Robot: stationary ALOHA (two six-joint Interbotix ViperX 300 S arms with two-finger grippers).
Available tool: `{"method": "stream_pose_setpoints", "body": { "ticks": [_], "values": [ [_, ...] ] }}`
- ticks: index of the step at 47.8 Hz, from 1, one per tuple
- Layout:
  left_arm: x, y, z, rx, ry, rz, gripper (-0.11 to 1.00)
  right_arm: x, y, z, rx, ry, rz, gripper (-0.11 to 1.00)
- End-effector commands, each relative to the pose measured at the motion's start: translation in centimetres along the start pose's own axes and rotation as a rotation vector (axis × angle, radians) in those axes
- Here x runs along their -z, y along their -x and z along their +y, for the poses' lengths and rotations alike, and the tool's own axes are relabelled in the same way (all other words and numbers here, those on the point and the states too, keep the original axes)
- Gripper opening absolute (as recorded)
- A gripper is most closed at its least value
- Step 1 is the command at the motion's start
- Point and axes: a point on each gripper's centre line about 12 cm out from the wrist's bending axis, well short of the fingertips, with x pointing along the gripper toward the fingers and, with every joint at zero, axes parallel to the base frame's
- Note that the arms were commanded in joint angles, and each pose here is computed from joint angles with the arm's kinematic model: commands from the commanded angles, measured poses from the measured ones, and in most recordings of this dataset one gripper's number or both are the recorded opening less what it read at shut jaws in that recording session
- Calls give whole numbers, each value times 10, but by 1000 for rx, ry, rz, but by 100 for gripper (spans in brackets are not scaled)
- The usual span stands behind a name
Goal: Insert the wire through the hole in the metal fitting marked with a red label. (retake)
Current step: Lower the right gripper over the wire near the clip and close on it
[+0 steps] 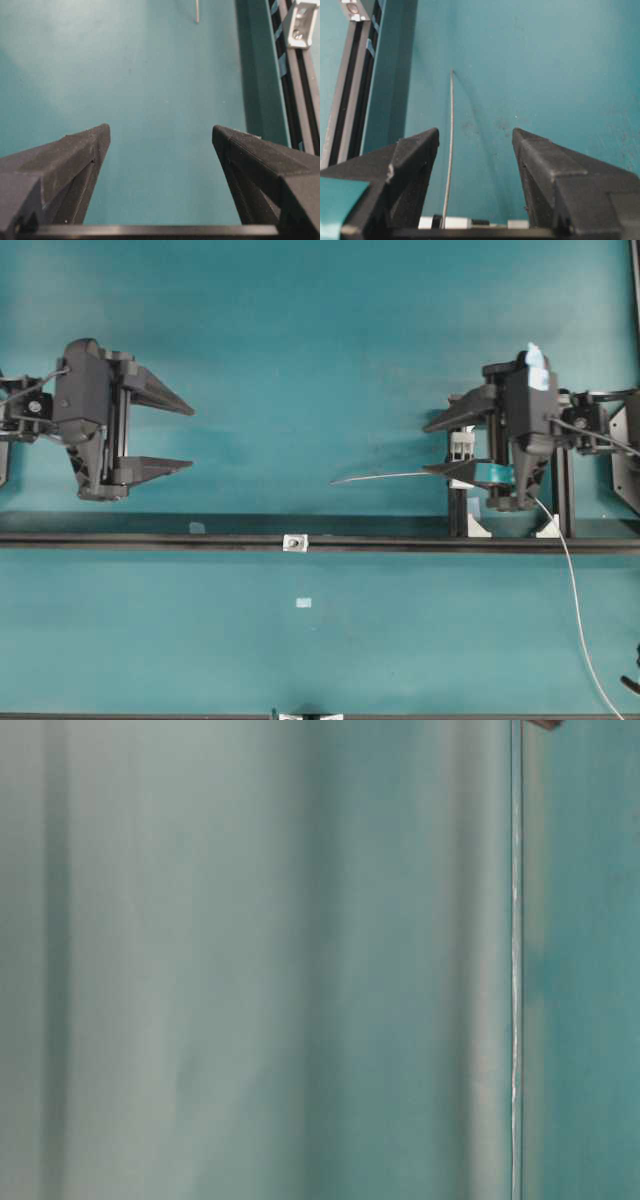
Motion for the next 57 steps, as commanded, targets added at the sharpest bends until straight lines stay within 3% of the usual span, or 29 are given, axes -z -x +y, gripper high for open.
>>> {"method": "stream_pose_setpoints", "body": {
  "ticks": [1, 26, 57],
  "values": [
    [-7, -4, -1, 1, -1, -17, 55, -9, -7, 3, -9, 6, -23, 65],
    [1, -18, 2, -10, 7, 37, 54, 0, -46, 1, 12, 5, 67, 65],
    [1, -23, 2, -10, 4, 47, 54, 3, -68, 0, 16, 5, 81, 65]
  ]
}}
